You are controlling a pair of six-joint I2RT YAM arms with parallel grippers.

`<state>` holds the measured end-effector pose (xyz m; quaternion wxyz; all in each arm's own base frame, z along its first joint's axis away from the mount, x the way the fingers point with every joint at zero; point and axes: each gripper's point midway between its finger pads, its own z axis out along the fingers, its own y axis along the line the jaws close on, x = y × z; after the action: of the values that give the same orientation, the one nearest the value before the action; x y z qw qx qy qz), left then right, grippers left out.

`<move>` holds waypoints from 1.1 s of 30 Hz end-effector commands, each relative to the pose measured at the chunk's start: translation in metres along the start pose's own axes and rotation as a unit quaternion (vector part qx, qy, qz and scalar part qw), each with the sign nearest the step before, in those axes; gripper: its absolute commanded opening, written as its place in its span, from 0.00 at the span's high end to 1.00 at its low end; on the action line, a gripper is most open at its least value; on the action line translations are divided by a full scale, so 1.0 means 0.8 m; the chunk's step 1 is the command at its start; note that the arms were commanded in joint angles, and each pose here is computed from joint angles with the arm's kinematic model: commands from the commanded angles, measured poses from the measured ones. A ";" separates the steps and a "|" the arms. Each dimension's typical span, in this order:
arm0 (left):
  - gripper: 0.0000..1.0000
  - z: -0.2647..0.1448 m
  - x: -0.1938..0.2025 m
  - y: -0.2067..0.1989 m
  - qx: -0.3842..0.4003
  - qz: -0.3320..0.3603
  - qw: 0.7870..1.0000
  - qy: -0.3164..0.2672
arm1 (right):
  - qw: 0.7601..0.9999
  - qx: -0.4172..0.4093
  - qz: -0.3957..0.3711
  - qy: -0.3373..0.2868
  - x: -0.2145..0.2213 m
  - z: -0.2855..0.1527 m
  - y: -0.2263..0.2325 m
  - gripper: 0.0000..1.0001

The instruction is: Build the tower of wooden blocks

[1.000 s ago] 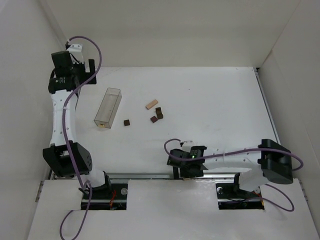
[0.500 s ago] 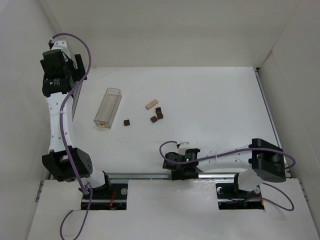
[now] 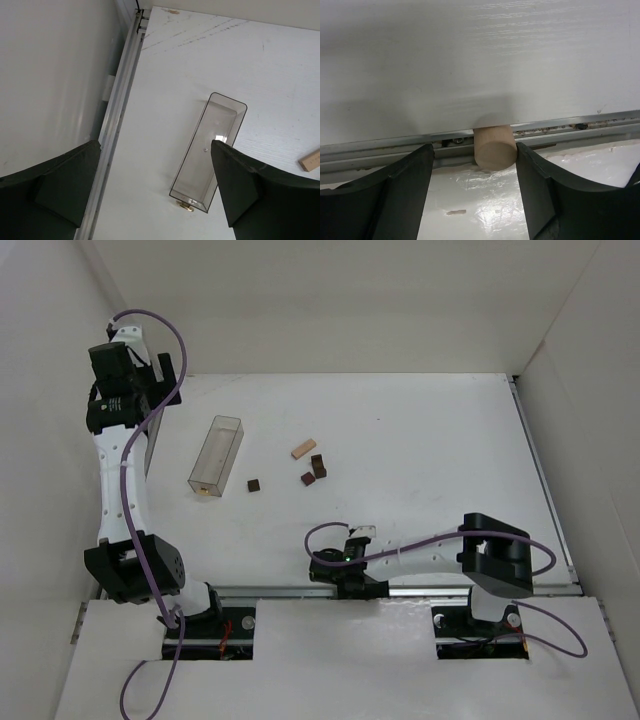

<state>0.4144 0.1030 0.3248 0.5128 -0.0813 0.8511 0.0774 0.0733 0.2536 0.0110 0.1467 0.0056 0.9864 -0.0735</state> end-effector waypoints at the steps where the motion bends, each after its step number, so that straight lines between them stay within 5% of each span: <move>1: 0.10 -0.006 -0.006 -0.006 0.014 -0.001 1.000 -0.012 | 1.000 0.014 0.008 -0.011 -0.002 -0.003 -0.007 0.29; 6: 0.10 -0.007 -0.003 -0.004 0.010 0.004 1.000 -0.008 | 1.000 0.001 0.018 0.006 0.009 -0.001 -0.016 0.41; 7: 0.10 -0.007 -0.003 -0.004 0.010 0.004 1.000 -0.008 | 1.000 0.008 0.021 0.007 0.012 0.003 -0.022 0.52; 10: 0.10 -0.007 -0.003 -0.004 0.010 0.004 1.000 -0.008 | 1.000 0.007 0.027 0.002 0.009 -0.001 -0.027 0.62; 14: 0.10 -0.007 -0.003 -0.006 0.014 0.004 1.000 -0.008 | 0.999 0.017 0.025 -0.014 -0.003 -0.015 -0.028 0.93; 16: 0.10 -0.007 -0.003 -0.006 0.014 0.004 1.000 -0.008 | 0.999 0.020 0.004 -0.039 -0.015 -0.025 -0.025 1.00; 20: 0.10 -0.007 -0.003 -0.006 0.014 0.004 1.000 -0.008 | 0.995 0.030 -0.021 -0.089 -0.051 -0.068 -0.016 1.00; 26: 0.10 0.000 0.012 -0.028 0.066 0.015 0.998 0.009 | 0.984 -0.058 0.056 -0.159 -0.160 -0.131 -0.034 1.00; 30: 0.10 0.003 0.034 -0.090 0.161 0.096 0.982 0.035 | 0.976 -0.071 0.101 -0.179 -0.256 -0.111 -0.068 1.00; 33: 0.10 0.011 0.059 -0.145 0.156 0.171 0.971 0.065 | 0.974 -0.059 0.126 -0.179 -0.319 -0.079 -0.091 1.00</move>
<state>0.4223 0.0442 0.2899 0.4704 0.0454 0.8810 0.0229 0.2617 0.1944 0.1598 0.3154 0.1662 0.9343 0.0064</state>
